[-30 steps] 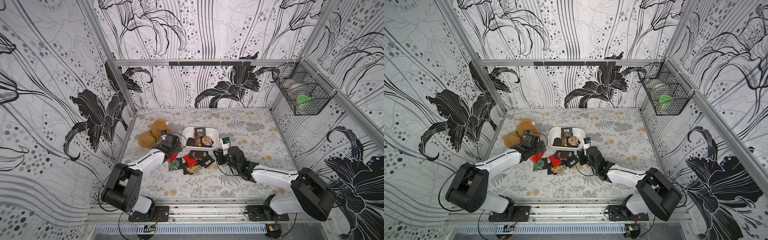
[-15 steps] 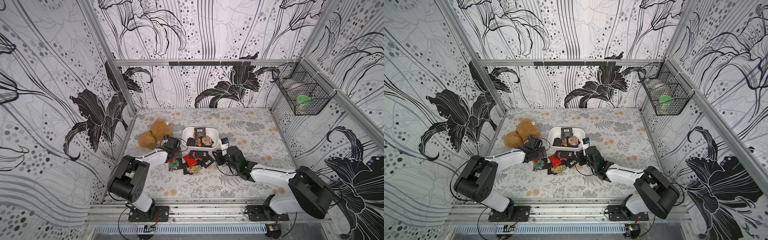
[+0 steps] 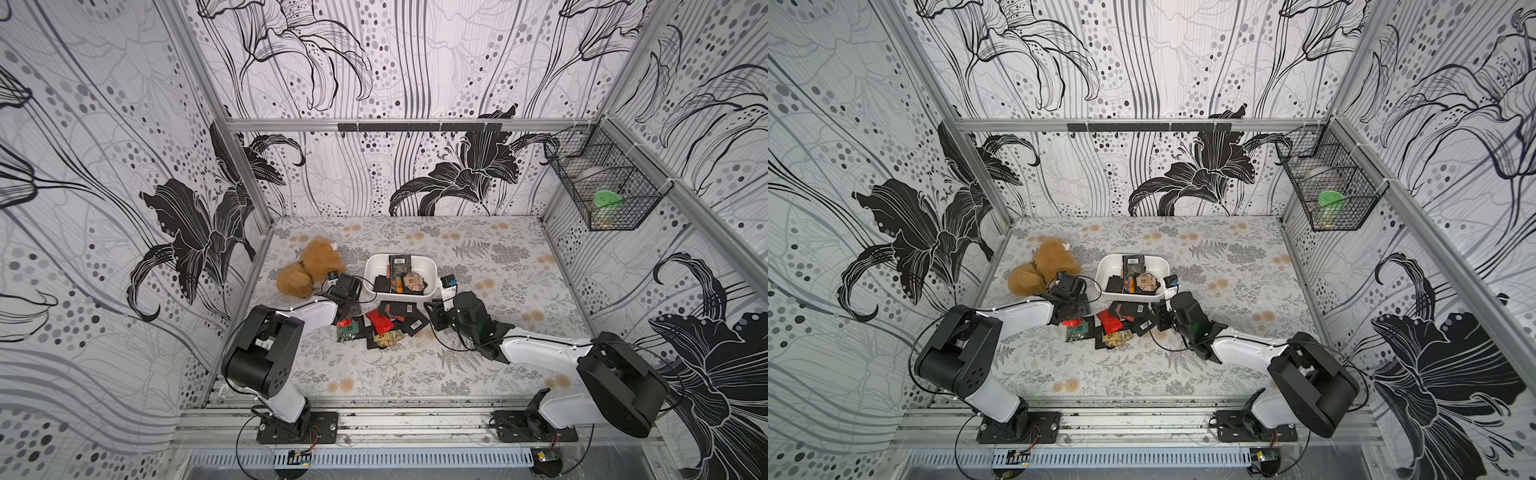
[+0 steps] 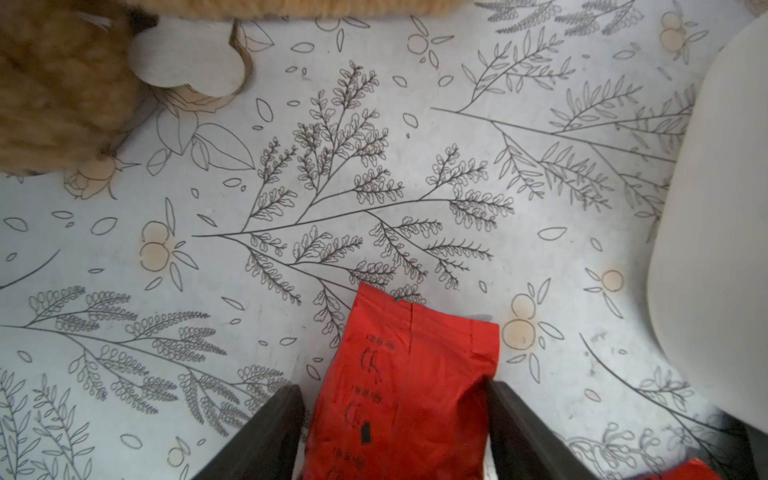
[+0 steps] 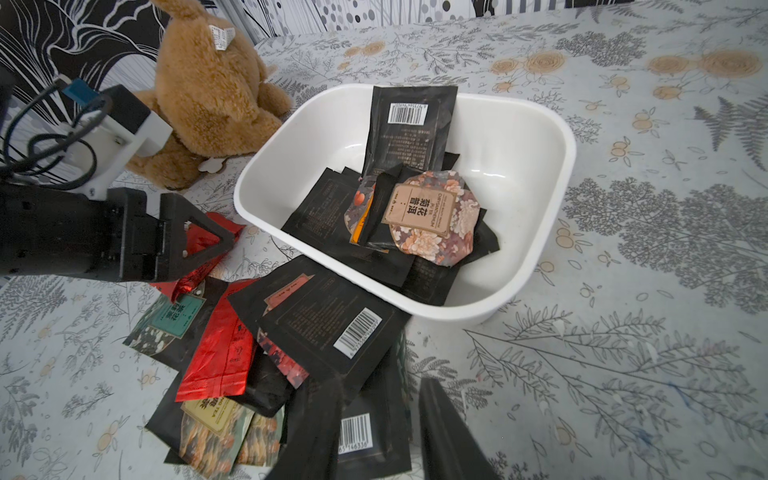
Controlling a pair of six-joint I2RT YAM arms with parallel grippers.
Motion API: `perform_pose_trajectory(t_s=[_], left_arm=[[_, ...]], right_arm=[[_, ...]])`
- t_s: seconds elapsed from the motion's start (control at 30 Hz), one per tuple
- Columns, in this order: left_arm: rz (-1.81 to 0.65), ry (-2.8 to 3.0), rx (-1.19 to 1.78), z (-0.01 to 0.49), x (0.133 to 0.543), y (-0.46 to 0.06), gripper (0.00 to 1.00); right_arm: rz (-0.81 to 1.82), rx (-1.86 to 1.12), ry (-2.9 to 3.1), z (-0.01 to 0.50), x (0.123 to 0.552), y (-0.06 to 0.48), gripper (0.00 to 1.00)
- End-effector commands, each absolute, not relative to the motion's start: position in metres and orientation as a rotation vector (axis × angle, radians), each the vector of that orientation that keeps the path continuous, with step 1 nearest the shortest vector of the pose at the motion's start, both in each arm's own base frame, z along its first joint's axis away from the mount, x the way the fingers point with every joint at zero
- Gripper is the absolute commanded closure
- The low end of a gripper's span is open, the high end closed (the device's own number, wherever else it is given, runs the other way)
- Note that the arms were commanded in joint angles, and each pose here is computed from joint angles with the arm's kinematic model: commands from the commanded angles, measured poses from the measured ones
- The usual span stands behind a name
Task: Put the tea bags into the storage box
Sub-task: Pick up the tea bag from the center of the board.
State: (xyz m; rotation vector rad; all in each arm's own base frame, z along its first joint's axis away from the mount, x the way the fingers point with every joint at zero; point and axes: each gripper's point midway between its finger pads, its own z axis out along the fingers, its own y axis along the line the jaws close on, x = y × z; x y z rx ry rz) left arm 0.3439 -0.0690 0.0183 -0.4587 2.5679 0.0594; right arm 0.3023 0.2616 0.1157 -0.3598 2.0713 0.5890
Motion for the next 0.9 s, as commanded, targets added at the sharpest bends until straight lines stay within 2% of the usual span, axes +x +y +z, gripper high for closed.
perform_pose_trajectory(t_s=[0.0, 0.17, 0.23, 0.37, 0.63, 0.87], left_arm=[[0.077, 2.594, -0.495, 0.01, 0.333, -0.063, 0.32], [0.052, 2.593, -0.508, 0.011, 0.33, -0.064, 0.43], [0.052, 2.591, -0.513, 0.011, 0.33, -0.064, 0.52], [0.034, 2.584, -0.515, 0.015, 0.331, -0.066, 0.61], [0.001, 2.527, -0.531, 0.041, 0.33, -0.064, 0.65], [-0.101, 2.332, -0.584, 0.104, 0.323, -0.057, 0.64]], right_arm=[[0.595, -0.381, 2.052, 0.125, 0.305, 0.267, 0.64], [0.592, -0.381, 2.053, 0.125, 0.305, 0.267, 0.64], [0.594, -0.383, 2.053, 0.125, 0.304, 0.267, 0.64], [0.589, -0.385, 2.048, 0.127, 0.304, 0.266, 0.64], [0.579, -0.378, 2.042, 0.129, 0.305, 0.264, 0.64], [0.562, -0.365, 2.041, 0.129, 0.306, 0.261, 0.64]])
